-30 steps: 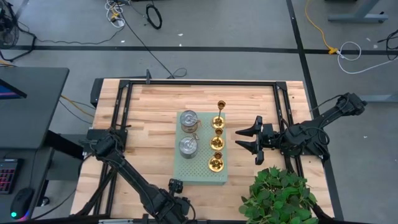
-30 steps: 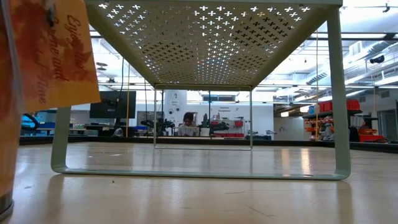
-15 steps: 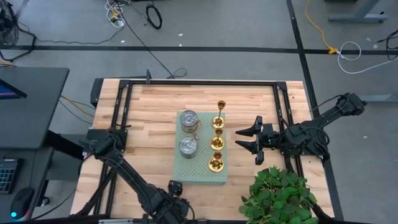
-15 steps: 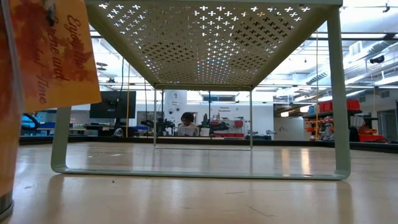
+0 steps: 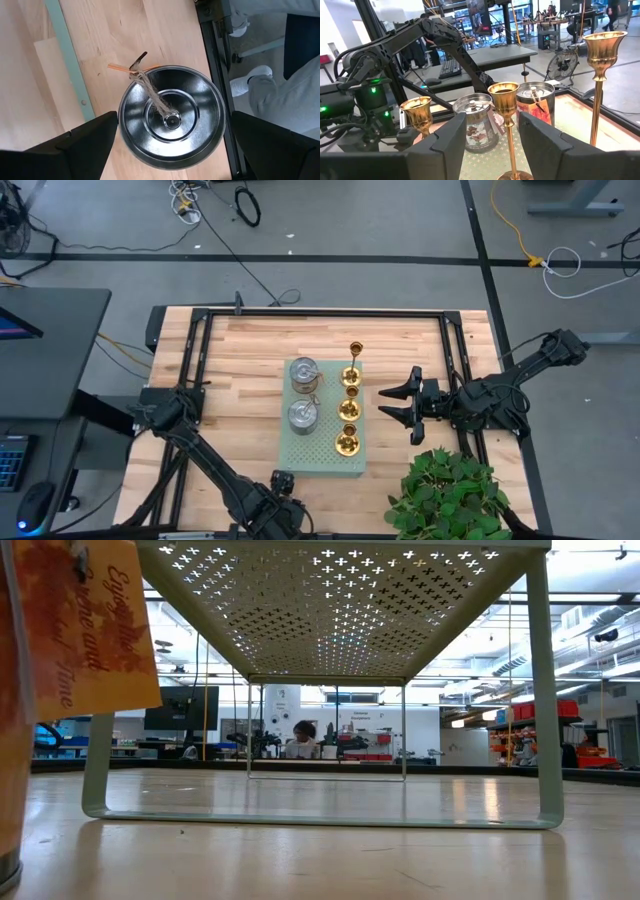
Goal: Pick & Place candle stick holders
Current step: Put the orange scented candle on the shelf
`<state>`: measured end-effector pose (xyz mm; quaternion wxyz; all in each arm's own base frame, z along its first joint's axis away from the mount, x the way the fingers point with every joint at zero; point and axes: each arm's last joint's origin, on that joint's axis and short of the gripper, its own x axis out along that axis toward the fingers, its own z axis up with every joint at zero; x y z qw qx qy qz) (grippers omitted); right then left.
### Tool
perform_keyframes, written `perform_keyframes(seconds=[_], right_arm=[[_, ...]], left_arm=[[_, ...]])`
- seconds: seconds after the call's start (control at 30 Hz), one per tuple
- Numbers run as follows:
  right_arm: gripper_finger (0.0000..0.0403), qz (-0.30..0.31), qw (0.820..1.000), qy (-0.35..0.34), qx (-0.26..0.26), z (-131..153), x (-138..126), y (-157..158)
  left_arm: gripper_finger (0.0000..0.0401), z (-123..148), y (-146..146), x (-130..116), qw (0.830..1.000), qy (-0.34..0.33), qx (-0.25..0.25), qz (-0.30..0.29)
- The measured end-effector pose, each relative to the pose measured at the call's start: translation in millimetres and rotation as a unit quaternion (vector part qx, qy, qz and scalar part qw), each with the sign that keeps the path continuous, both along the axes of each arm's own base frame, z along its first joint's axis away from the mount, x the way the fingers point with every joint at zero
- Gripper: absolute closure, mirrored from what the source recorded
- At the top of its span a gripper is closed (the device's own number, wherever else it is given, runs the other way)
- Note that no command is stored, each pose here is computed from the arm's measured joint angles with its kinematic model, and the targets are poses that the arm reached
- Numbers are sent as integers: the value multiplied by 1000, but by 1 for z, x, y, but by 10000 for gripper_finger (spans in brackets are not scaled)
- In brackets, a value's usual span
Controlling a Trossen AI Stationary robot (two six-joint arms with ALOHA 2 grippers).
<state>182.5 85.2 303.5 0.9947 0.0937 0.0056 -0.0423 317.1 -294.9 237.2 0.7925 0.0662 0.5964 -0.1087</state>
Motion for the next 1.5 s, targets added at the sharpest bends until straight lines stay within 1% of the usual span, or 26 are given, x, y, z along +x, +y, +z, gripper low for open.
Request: perform_keyframes(seconds=[0.47,0.67,0.83,0.97,1.33,1.5], right_arm=[[218,0,1000,0,0,0,0,0],[218,0,1000,0,0,0,0,0],[218,0,1000,0,0,0,0,0],[218,0,1000,0,0,0,0,0],[218,0,1000,0,0,0,0,0],[218,0,1000,0,0,0,0,0]], left_arm=[[1,-1,-1,0,1000,4,-6,-1],[1,-14,-3,2,1000,22,6,-1],[1,-13,-3,2,1000,16,9,-2],[1,-13,-3,2,1000,17,5,12],[1,-13,-3,3,1000,19,2,11],[17,-13,-3,3,1000,13,7,10]])
